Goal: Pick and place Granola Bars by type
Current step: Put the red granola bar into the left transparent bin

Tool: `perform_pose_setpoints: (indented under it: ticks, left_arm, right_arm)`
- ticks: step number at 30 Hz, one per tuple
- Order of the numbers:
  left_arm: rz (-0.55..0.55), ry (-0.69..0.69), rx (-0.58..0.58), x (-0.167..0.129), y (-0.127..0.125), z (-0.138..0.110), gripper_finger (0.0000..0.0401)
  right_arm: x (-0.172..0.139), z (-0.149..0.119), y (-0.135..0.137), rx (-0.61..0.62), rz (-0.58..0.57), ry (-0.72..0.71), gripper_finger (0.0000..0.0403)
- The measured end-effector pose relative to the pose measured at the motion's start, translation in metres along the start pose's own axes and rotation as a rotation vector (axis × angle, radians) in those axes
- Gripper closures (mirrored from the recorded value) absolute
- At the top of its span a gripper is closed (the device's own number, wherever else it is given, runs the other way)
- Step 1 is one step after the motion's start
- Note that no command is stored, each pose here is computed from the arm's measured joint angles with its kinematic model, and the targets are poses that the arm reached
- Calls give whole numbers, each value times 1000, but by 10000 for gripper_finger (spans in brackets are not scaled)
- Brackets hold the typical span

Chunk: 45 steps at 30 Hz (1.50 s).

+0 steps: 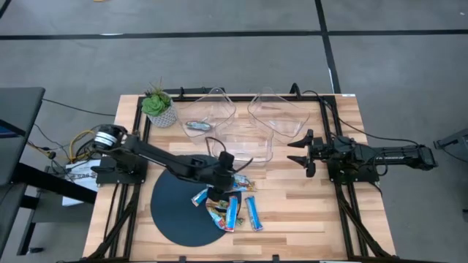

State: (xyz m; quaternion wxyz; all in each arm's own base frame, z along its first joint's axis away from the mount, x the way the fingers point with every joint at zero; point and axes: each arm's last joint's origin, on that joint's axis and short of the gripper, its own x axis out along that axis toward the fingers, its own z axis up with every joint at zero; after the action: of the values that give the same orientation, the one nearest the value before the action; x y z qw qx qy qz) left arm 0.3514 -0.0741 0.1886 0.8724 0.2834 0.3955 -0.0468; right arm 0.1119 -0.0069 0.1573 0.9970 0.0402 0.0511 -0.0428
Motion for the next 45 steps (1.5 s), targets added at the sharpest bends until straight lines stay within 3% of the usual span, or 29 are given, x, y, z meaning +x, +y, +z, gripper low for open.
perform_pose_setpoints:
  ticks: [7, 16, 31, 37, 45]
  left_arm:
    - [-40, 129, -9, 26, 0, 2, 148]
    - [-55, 184, -13, 38, 2, 5, 156]
    - [-114, 176, -31, 33, -2, 7, 319]
    - [-44, 87, -50, 13, 8, 20, 356]
    - [155, -10, -126, -29, 42, 31, 372]
  right_arm:
    - [0, -1, 0, 0, -1, 8, 163]
    - [0, -2, 0, 0, -2, 24, 163]
    - [0, -2, 0, -1, -2, 27, 163]
    - [0, -2, 0, -1, -2, 26, 163]
    - [0, -3, 0, -1, -2, 27, 163]
